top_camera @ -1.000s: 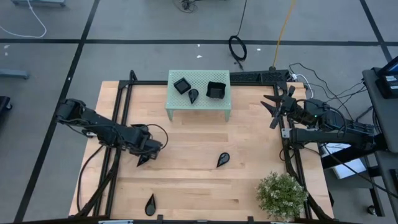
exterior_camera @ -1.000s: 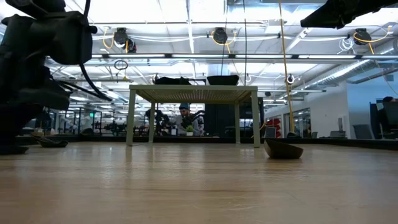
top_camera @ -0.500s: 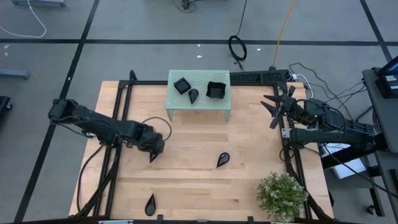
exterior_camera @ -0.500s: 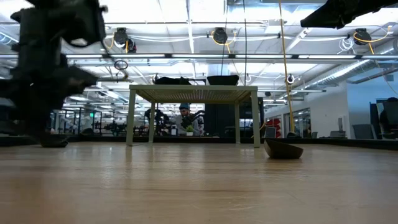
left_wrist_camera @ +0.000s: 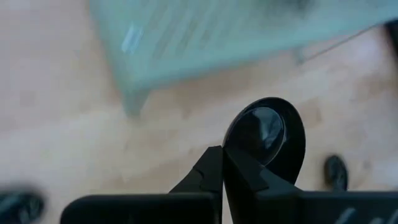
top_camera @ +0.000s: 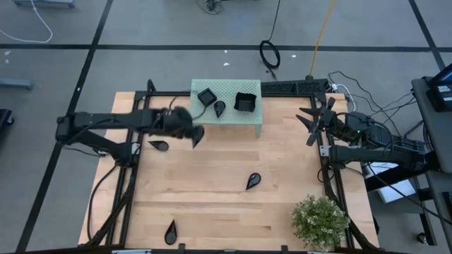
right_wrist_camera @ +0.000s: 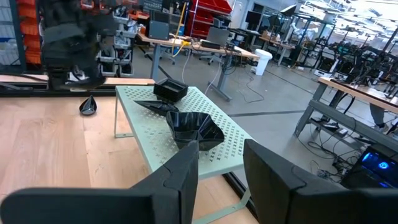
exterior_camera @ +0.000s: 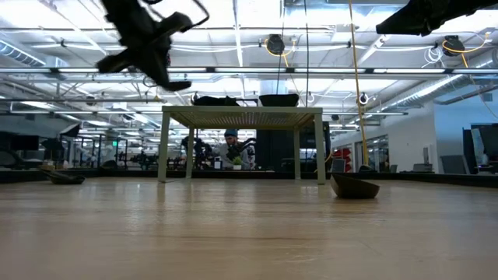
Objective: Pick & Place Mini shaped plates
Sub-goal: Stack the black drop shaped plate on top of the other black drop shaped plate on the shelf
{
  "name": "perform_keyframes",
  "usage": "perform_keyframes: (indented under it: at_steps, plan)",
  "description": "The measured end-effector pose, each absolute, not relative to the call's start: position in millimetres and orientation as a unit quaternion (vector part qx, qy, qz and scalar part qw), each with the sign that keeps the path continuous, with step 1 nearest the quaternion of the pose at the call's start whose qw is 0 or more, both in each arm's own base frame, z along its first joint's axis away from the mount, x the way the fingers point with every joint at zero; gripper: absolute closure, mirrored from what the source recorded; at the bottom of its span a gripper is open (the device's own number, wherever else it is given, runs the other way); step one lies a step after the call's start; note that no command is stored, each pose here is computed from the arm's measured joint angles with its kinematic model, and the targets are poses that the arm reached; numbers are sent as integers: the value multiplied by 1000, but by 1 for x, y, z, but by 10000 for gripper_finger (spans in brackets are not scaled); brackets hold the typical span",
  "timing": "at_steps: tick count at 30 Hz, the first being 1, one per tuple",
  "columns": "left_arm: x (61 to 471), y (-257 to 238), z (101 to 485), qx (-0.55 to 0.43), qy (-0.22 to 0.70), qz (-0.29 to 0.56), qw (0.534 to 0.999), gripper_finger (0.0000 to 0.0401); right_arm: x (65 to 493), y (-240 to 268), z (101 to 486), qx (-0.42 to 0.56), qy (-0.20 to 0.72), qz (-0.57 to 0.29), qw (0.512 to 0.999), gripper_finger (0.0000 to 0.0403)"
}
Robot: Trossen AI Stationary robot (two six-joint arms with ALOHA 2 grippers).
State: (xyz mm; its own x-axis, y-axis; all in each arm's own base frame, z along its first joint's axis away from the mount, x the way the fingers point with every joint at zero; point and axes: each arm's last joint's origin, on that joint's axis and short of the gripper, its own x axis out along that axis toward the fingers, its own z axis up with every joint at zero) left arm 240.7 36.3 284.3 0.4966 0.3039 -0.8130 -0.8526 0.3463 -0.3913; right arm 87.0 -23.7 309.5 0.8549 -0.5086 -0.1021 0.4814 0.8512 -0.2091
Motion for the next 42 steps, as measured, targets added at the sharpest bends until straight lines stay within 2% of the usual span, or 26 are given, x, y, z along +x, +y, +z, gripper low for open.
perform_keyframes:
  at_steps: [10, 19, 28, 42]
  plan:
    - [295, 91, 330, -329, 315, 378, 806, 397, 87, -24, 309, -88, 77, -258, 959, 287]
    - [331, 124, 342, -257, 326, 368, 832, 398, 87, -24, 310, -88, 77, -258, 959, 287]
    - [334, 142, 342, -235, 335, 366, 836, 397, 87, -24, 309, -88, 77, -258, 959, 287]
    - [331, 157, 337, -290, 329, 363, 822, 392, 87, -24, 309, -88, 77, -258, 959, 287]
